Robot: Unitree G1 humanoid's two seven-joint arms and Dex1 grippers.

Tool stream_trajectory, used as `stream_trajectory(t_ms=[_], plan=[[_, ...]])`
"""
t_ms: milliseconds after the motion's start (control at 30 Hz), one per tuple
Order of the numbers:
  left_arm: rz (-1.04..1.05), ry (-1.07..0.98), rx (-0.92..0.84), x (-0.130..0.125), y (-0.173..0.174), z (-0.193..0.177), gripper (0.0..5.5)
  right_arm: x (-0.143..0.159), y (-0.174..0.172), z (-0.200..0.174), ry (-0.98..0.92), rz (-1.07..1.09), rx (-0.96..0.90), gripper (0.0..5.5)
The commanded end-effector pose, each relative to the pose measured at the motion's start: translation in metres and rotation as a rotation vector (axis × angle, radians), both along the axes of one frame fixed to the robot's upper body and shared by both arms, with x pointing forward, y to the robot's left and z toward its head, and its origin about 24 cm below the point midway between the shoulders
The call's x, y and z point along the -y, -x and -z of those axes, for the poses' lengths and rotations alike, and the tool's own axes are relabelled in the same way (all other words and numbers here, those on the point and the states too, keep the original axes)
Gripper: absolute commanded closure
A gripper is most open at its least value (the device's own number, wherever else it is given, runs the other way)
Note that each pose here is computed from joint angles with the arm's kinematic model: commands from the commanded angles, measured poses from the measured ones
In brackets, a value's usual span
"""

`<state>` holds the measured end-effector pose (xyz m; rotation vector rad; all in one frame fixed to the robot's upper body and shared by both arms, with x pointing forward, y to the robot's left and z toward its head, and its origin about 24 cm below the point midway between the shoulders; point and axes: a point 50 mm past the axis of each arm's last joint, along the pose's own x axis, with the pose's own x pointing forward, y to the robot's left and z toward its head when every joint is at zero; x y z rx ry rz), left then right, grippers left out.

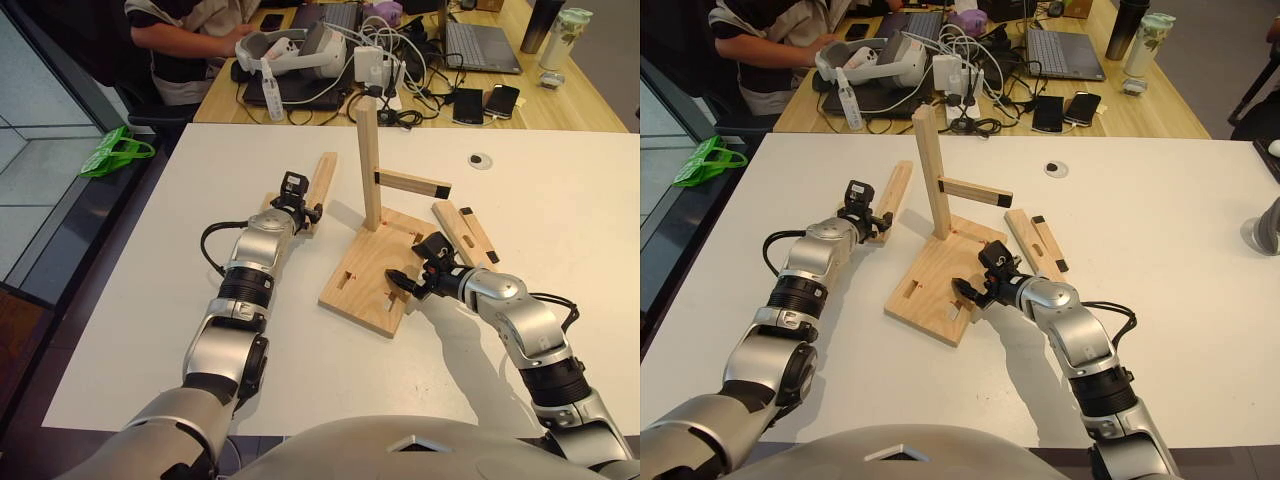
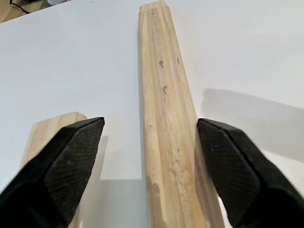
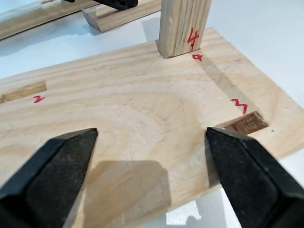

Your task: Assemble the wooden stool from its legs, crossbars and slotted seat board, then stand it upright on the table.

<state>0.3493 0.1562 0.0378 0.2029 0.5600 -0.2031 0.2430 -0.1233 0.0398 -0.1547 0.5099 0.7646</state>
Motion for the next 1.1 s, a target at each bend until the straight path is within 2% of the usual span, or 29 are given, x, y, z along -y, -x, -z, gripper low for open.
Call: stream_trajectory(t_ms=[33, 167, 333, 500, 700, 800, 1000, 1100], plan=[[0.034, 0.062, -0.036, -0.001, 0.006, -0.003, 1.88, 0.002, 0.002, 0.003, 0.008, 0.017, -0.024, 1.25], [0.046, 0.06, -0.069, -0.006, 0.011, -0.005, 1.88, 0.003, 0.002, 0.002, 0.006, 0.023, -0.024, 1.25], [0.025, 0.02, -0.104, -0.021, 0.02, 0.001, 2.65, 0.002, -0.001, -0.004, 0.0, 0.027, -0.007, 1.25], [0.067, 0.006, -0.147, -0.018, 0.026, 0.011, 3.47, 0.001, -0.003, -0.007, -0.004, 0.03, 0.003, 1.25], [0.082, -0.026, -0.113, -0.026, 0.027, 0.01, 3.47, 0.001, -0.005, -0.011, -0.009, 0.031, 0.017, 1.25], [0.125, -0.045, -0.038, -0.029, 0.024, -0.011, 3.47, 0.003, -0.006, -0.016, -0.013, 0.033, 0.03, 1.25], [0.289, -0.137, 0.103, -0.044, 0.029, -0.078, 3.47, 0.013, -0.013, -0.035, -0.036, 0.031, 0.086, 1.25], [0.36, -0.163, 0.182, -0.044, 0.034, -0.113, 3.47, 0.016, -0.018, -0.053, -0.065, 0.029, 0.146, 1.25]])
